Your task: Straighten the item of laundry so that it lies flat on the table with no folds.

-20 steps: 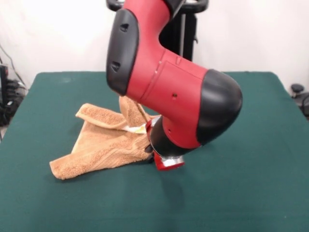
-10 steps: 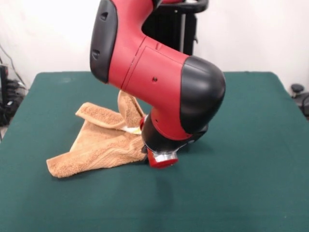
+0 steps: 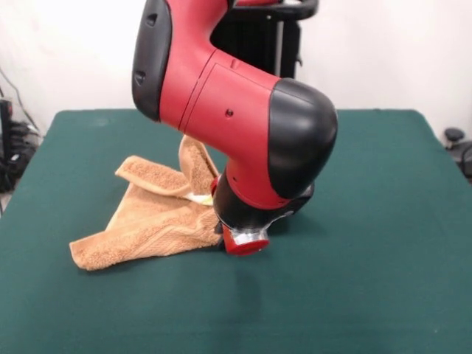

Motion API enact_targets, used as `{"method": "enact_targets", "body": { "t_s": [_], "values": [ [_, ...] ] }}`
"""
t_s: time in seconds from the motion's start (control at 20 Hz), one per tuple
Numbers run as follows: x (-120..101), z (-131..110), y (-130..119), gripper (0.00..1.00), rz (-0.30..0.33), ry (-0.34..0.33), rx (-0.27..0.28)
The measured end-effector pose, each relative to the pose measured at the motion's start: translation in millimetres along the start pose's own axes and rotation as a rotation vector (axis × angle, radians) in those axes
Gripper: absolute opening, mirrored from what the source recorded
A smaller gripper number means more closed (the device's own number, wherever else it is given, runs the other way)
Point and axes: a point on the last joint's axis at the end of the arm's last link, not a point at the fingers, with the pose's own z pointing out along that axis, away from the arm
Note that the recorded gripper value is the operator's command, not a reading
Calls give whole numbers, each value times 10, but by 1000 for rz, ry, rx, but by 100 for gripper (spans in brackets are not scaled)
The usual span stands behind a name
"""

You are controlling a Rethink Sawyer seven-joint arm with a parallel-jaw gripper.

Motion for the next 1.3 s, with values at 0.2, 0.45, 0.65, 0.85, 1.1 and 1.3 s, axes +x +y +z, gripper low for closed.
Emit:
{"method": "enact_targets", "body": {
  "t_s": [0.2,0.45,0.65,0.85,1.1,1.3],
  "values": [
    [5,3,10,0,-3,-1,1],
    [23,-6,46,0,-19,-7,34],
    [84,0,124,0,-48,-20,93],
    [193,15,234,0,-68,-36,190],
    [247,31,373,0,-8,-31,296],
    [261,34,451,0,80,-10,350]
  ]
}}
